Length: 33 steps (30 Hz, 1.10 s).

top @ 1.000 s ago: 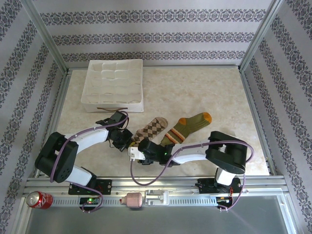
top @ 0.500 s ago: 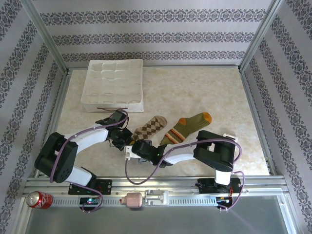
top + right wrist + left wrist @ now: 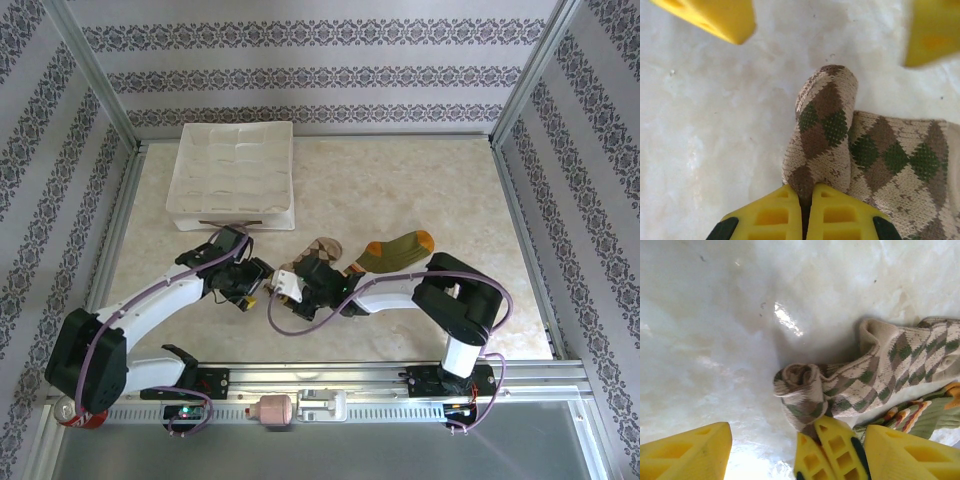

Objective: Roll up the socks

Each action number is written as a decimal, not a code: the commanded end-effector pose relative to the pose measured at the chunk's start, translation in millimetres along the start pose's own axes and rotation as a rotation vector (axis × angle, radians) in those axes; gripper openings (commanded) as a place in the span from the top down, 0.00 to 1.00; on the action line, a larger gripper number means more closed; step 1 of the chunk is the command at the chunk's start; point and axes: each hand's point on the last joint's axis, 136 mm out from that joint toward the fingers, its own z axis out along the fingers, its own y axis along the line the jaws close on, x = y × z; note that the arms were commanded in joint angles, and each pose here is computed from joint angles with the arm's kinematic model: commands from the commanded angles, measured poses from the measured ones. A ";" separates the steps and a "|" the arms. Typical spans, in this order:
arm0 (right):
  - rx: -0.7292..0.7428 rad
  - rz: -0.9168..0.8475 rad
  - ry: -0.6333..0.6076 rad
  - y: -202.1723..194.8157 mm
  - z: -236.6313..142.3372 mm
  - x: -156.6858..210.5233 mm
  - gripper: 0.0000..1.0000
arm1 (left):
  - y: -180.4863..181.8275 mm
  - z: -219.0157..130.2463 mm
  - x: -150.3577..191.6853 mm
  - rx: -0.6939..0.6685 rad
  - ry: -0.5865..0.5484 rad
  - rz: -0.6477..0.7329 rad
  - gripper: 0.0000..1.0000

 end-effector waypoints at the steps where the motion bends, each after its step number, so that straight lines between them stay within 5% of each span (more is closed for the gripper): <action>1: -0.197 0.185 0.149 30.8 1.3 52.1 1.00 | 14.9 3.3 -4.6 -0.007 -0.028 -0.058 0.32; 15: -0.466 0.569 0.092 18.0 -8.2 58.1 1.00 | -29.6 30.4 3.4 0.218 0.035 0.012 0.47; 33: -0.514 0.693 0.052 -2.7 -15.6 56.8 1.00 | -28.9 38.3 14.3 0.205 0.072 0.056 0.43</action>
